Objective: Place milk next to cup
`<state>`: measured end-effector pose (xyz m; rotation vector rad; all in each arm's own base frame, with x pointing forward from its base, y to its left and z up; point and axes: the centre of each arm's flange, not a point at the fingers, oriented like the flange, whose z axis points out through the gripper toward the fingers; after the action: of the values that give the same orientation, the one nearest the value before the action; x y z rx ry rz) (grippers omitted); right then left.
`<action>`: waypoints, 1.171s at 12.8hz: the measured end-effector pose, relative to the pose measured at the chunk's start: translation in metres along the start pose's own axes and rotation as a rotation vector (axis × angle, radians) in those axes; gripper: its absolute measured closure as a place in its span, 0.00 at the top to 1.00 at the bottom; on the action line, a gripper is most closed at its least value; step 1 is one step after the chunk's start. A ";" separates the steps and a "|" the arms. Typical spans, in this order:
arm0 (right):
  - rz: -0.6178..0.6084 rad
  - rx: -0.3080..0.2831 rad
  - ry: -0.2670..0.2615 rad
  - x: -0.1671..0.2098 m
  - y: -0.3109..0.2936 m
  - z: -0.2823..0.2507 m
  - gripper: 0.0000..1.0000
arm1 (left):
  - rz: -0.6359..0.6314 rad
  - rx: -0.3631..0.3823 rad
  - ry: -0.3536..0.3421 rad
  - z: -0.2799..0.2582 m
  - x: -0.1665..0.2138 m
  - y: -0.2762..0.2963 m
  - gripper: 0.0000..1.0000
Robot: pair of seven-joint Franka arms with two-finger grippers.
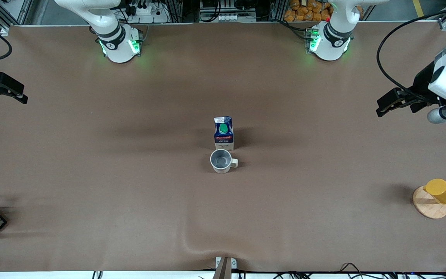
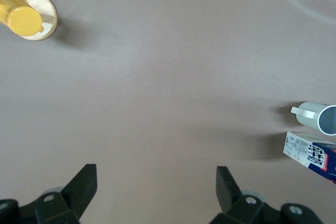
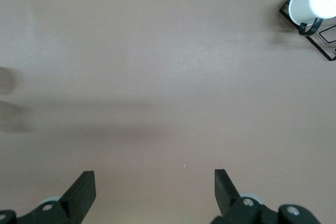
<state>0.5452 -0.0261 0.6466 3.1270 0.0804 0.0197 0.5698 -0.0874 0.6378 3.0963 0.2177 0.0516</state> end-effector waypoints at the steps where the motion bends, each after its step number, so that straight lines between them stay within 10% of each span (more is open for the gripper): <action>1: 0.000 0.000 0.000 0.000 0.000 0.000 1.00 | 0.003 0.001 -0.001 -0.001 -0.002 0.001 1.00; 15: 0.001 0.000 0.001 0.000 0.000 0.000 1.00 | 0.063 0.011 0.002 -0.031 -0.027 -0.004 1.00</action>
<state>0.5453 -0.0261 0.6468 3.1269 0.0795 0.0208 0.5415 -0.0860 0.6674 3.1135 0.1210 0.0554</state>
